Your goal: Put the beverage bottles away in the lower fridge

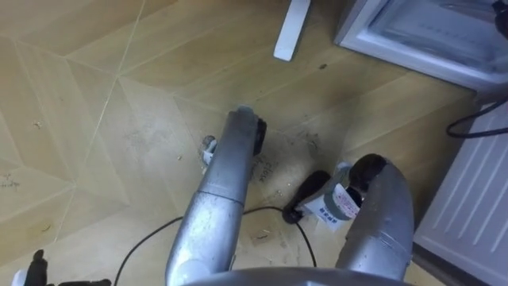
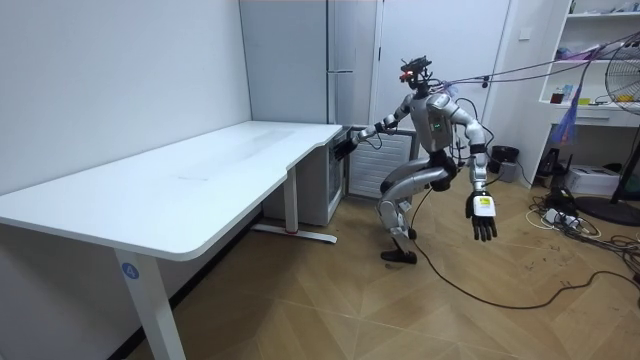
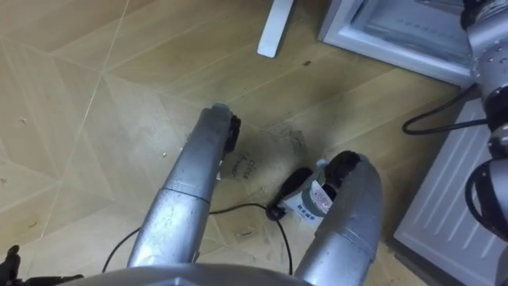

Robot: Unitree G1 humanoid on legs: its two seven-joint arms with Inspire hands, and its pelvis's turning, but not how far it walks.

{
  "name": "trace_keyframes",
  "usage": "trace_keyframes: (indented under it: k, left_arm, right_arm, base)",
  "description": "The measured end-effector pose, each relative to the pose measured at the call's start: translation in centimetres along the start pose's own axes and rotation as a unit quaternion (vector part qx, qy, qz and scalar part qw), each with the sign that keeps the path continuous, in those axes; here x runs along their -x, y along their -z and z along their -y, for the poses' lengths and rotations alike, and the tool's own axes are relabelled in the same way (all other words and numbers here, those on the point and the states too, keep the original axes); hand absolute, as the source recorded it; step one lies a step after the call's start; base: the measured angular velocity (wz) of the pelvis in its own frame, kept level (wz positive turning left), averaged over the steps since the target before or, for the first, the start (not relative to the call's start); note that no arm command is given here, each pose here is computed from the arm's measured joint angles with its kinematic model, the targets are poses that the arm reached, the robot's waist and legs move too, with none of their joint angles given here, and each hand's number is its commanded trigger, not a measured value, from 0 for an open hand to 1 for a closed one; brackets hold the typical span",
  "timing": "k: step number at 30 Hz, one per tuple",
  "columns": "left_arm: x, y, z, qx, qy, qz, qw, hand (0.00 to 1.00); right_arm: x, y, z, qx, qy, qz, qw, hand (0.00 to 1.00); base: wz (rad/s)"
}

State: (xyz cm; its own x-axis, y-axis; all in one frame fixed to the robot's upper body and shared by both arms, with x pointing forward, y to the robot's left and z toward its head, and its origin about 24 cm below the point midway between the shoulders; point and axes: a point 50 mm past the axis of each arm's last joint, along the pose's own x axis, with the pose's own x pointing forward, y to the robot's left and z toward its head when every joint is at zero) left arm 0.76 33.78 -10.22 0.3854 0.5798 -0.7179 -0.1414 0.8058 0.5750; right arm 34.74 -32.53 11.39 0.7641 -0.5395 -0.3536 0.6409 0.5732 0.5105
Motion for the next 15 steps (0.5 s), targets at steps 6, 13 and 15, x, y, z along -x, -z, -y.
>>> trace_keyframes:
  k: [6, 13, 15]
  left_arm:
    - [0.1, 0.2, 0.0, -0.002, -0.002, -0.002, 1.0, 0.0]
    - [0.1, 0.2, -0.1, -0.012, 0.012, -0.002, 1.0, 0.0]
    - [0.1, 0.3, -0.1, -0.012, 0.021, -0.007, 1.0, 0.0]
  right_arm:
    - [0.0, 0.0, 0.1, 0.0, 0.014, 0.001, 1.0, 0.0]
    - [-0.6, 1.7, 3.1, 0.069, 0.016, -0.013, 0.997, 0.0]
    - [-0.8, 2.1, 4.3, 0.104, 0.01, -0.018, 0.994, 0.0]
  base:
    - [0.01]
    - [0.03]
    - [-0.05]
